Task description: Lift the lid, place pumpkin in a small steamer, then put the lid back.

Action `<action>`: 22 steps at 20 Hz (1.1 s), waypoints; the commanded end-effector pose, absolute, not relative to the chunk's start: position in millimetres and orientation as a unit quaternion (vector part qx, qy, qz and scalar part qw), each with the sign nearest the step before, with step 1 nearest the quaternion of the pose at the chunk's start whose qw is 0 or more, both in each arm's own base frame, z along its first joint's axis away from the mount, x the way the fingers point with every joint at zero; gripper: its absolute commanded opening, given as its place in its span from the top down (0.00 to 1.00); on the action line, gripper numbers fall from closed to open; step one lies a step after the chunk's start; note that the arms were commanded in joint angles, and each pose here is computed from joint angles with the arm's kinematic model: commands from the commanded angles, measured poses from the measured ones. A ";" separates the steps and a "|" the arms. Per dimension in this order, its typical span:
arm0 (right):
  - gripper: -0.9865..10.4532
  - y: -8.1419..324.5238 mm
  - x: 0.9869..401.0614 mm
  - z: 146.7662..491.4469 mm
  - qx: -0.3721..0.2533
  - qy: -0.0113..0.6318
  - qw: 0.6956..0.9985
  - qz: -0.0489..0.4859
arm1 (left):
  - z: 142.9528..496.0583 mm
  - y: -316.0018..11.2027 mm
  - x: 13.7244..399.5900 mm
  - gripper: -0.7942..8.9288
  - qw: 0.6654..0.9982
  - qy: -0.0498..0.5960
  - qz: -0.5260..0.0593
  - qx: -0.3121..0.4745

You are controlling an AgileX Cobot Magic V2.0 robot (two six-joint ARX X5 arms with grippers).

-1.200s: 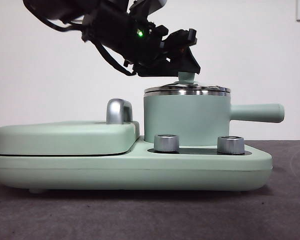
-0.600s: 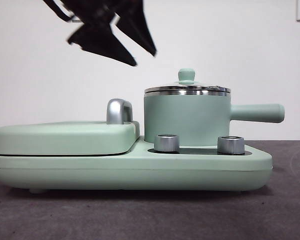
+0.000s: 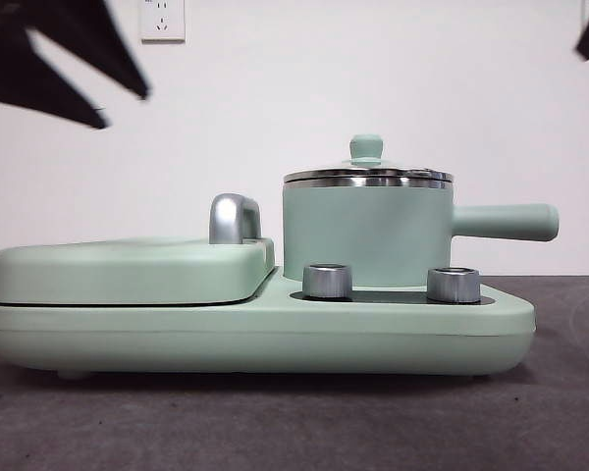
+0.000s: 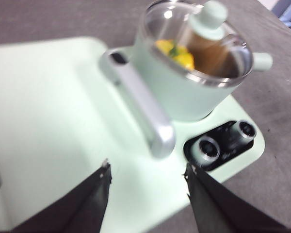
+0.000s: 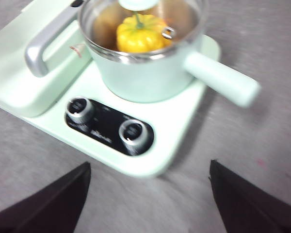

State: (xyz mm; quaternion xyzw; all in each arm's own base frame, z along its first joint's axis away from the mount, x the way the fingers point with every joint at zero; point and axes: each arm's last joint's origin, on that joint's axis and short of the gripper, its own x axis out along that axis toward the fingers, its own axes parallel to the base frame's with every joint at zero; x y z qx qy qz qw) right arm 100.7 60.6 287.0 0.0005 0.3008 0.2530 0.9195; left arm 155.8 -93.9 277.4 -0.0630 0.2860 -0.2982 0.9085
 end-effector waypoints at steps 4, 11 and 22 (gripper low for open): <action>0.58 74.6 119.8 284.1 -0.012 0.303 0.909 0.285 | 272.9 -73.6 129.8 0.66 0.915 0.301 -0.257 -0.075; 0.58 89.4 139.1 279.9 0.003 0.302 0.894 0.331 | 275.9 -57.4 106.3 0.66 0.929 0.299 -0.207 -0.065; 0.90 92.2 142.1 283.0 0.007 0.282 0.894 0.349 | 275.3 -53.3 101.4 0.91 0.934 0.300 -0.186 -0.056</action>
